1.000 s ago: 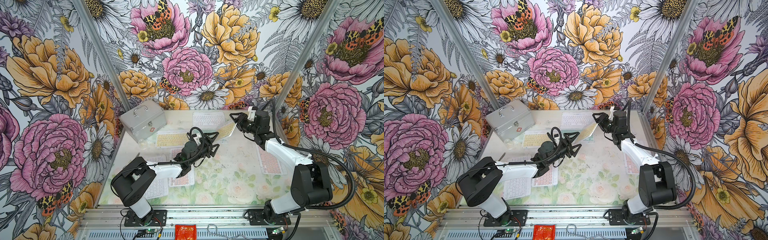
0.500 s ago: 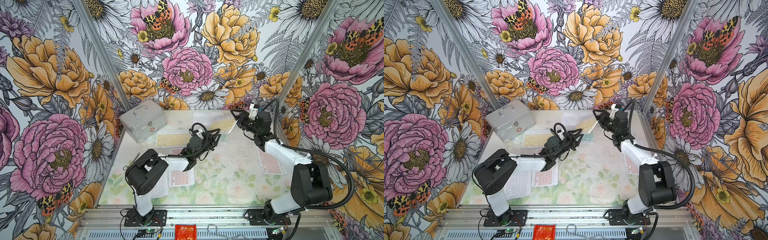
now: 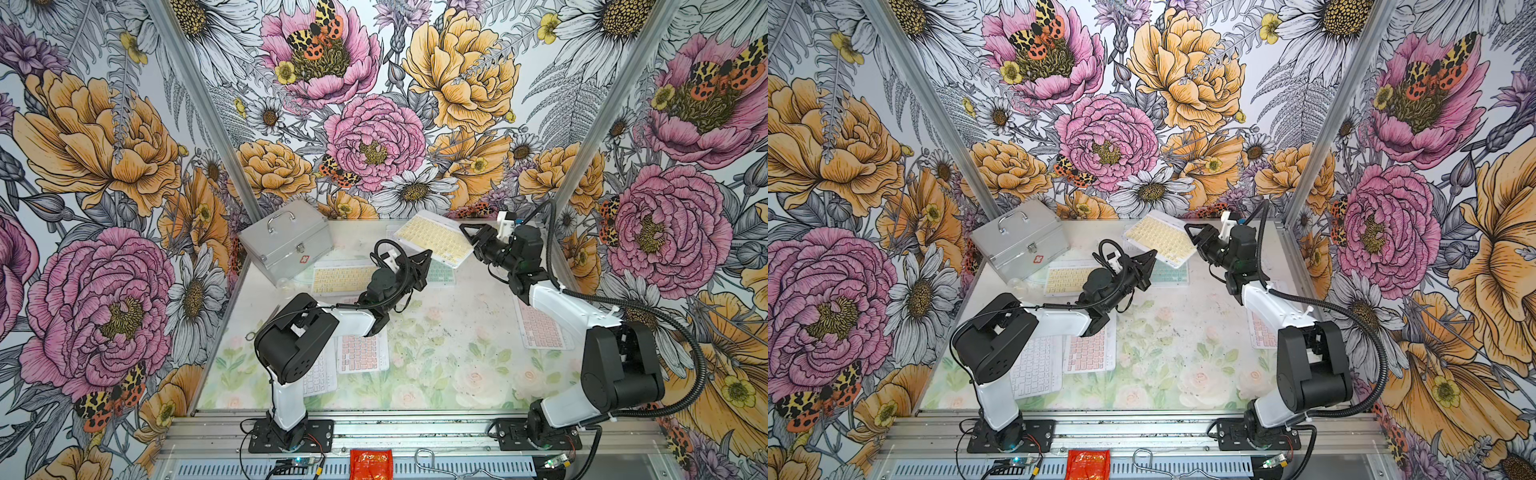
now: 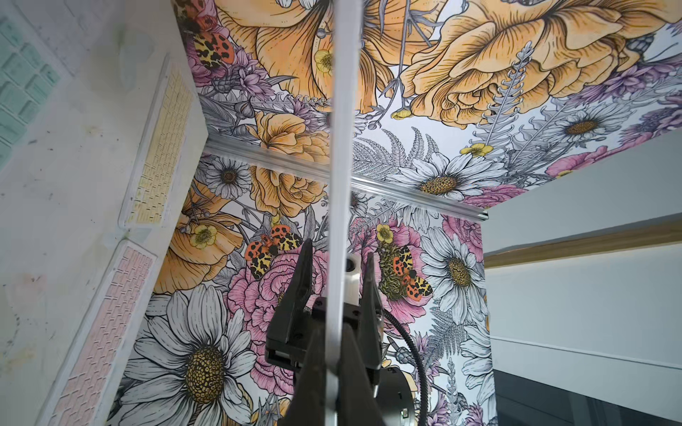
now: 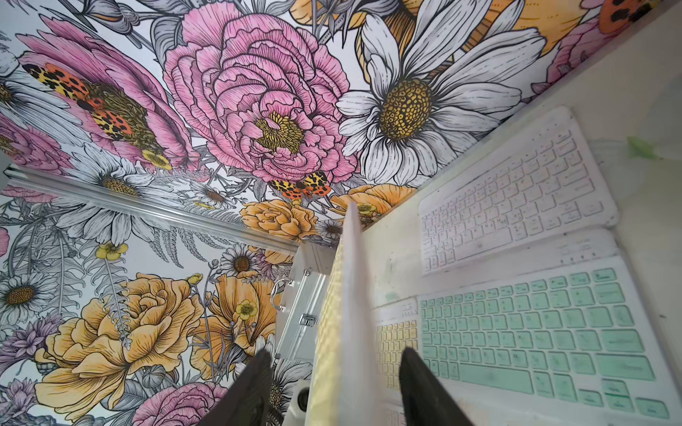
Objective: Stack the numeric keypads
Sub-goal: Pick up the numeric keypad from the center of the board.
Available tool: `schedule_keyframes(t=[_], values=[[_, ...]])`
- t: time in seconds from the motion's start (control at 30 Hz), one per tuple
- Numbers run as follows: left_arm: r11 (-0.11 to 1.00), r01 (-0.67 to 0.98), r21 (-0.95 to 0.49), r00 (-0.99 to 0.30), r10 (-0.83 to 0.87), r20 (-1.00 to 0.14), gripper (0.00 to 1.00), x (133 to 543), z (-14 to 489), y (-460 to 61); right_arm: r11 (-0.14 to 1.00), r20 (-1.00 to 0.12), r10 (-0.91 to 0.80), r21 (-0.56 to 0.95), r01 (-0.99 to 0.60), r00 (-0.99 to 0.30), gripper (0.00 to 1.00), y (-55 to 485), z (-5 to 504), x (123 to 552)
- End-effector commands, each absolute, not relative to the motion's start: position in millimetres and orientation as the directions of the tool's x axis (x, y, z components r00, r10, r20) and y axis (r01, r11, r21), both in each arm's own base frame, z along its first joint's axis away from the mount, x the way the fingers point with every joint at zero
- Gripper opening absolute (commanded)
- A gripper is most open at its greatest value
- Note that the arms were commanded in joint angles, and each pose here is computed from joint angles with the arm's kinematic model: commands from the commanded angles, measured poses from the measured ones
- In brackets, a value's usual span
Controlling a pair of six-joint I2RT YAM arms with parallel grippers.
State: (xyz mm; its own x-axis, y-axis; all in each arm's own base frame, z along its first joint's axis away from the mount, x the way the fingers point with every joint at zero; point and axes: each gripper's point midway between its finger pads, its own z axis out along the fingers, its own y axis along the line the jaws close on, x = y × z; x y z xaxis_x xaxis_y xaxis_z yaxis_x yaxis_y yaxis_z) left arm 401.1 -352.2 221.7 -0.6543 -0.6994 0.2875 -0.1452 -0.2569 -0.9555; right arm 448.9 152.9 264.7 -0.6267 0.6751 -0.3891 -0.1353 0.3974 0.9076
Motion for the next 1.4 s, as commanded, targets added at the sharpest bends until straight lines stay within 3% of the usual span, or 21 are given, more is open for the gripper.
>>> schedule_keyframes(t=[0.0, 0.13, 0.3, 0.5, 0.73, 0.93, 1.17, 1.27, 1.37], values=[[-0.201, -0.126, -0.971, -0.65, -0.723, 0.234, 0.0, 409.3, 209.2, -343.8, 0.419, -0.454, 0.634, 0.882, -0.215, -0.626, 0.68, 152.9, 283.5, 439.6], [-0.189, -0.118, -0.975, -0.643, -0.734, 0.22, 0.0, 416.8, 209.6, -336.1, 0.409, -0.452, 0.616, 0.883, -0.228, -0.645, 0.8, 152.5, 284.2, 436.0], [-0.141, -0.093, -0.986, -0.608, -0.776, 0.169, 0.0, 427.1, 214.0, -327.8, 0.384, -0.406, 0.63, 0.904, -0.189, -0.662, 0.83, 152.2, 272.5, 422.7], [-0.067, -0.072, -0.995, -0.545, -0.833, 0.095, 0.0, 439.4, 217.7, -331.9, 0.36, -0.355, 0.65, 0.923, -0.138, -0.672, 0.71, 171.1, 248.7, 407.2], [0.006, -0.042, -0.999, -0.497, -0.868, 0.016, 0.0, 441.1, 224.1, -340.1, 0.327, -0.31, 0.65, 0.938, -0.113, -0.694, 0.63, 195.0, 230.0, 400.4], [0.04, -0.046, -0.998, -0.463, -0.886, -0.015, 0.0, 439.2, 216.8, -340.1, 0.3, -0.283, 0.68, 0.949, -0.095, -0.676, 0.49, 193.2, 228.7, 400.9], [0.04, -0.034, -0.999, -0.472, -0.881, -0.019, 0.0, 438.5, 216.0, -346.5, 0.316, -0.286, 0.694, 0.946, -0.076, -0.661, 0.26, 190.9, 224.6, 400.2], [0.044, -0.028, -0.999, -0.485, -0.874, -0.025, 0.0, 435.2, 217.1, -349.4, 0.334, -0.295, 0.693, 0.94, -0.07, -0.658, 0.09, 189.3, 218.6, 402.0], [0.059, -0.026, -0.998, -0.506, -0.862, -0.038, 0.0, 431.7, 212.5, -351.5, 0.362, -0.308, 0.683, 0.93, -0.06, -0.663, 0.0, 187.6, 209.0, 404.8]])
